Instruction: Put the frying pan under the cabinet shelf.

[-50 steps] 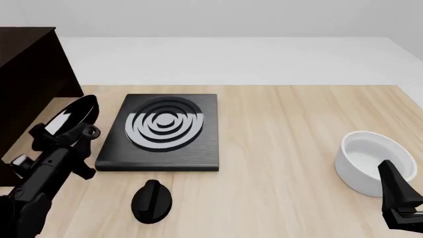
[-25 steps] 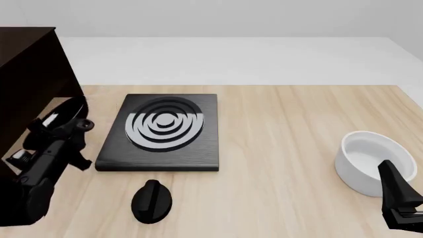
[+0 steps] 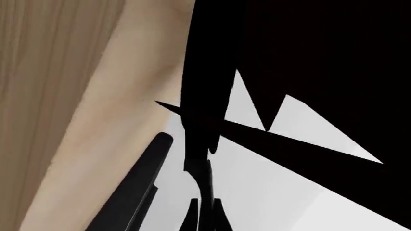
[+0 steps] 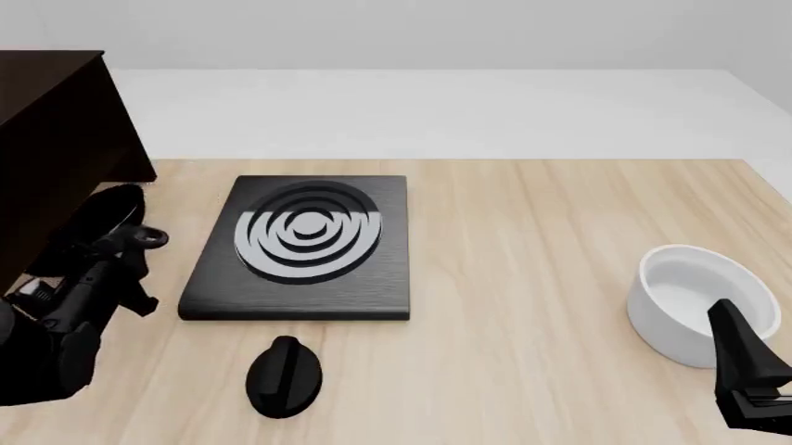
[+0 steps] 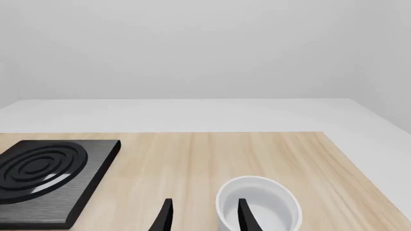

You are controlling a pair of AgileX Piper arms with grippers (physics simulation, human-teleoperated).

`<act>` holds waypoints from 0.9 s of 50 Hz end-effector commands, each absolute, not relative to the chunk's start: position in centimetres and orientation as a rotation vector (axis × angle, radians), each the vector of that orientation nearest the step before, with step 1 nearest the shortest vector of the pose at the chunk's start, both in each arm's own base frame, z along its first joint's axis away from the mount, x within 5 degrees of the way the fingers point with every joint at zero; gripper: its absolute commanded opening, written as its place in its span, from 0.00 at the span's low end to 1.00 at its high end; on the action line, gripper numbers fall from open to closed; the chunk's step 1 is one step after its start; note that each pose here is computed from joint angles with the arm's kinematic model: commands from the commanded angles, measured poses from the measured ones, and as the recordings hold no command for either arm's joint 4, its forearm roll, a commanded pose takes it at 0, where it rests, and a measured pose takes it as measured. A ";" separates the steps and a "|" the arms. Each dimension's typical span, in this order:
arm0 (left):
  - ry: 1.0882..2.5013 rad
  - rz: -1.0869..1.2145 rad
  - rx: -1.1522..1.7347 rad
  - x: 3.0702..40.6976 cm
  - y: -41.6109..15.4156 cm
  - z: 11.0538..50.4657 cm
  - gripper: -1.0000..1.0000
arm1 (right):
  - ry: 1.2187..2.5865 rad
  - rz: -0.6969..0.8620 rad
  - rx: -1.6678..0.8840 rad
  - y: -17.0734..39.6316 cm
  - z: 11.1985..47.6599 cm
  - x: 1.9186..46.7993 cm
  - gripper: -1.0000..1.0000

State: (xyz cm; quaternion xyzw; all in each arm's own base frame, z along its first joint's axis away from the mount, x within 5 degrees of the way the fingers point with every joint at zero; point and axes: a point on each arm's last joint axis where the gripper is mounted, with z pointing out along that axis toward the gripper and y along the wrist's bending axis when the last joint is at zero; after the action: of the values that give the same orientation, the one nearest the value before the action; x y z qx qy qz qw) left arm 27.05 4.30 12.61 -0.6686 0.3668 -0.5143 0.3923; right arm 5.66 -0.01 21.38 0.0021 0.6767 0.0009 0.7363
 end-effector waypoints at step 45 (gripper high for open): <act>1.193 -0.801 -1.701 28.3 9.6 2.8 0.00 | 1.487 0.002 0.004 0.0 21.4 5.7 1.00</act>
State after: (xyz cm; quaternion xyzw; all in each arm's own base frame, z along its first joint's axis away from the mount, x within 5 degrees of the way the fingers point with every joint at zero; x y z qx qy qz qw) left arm 28.13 8.61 8.66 -0.6947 0.3817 -0.4338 0.4285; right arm 5.66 -0.01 21.38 0.0020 0.6766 0.0009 0.7363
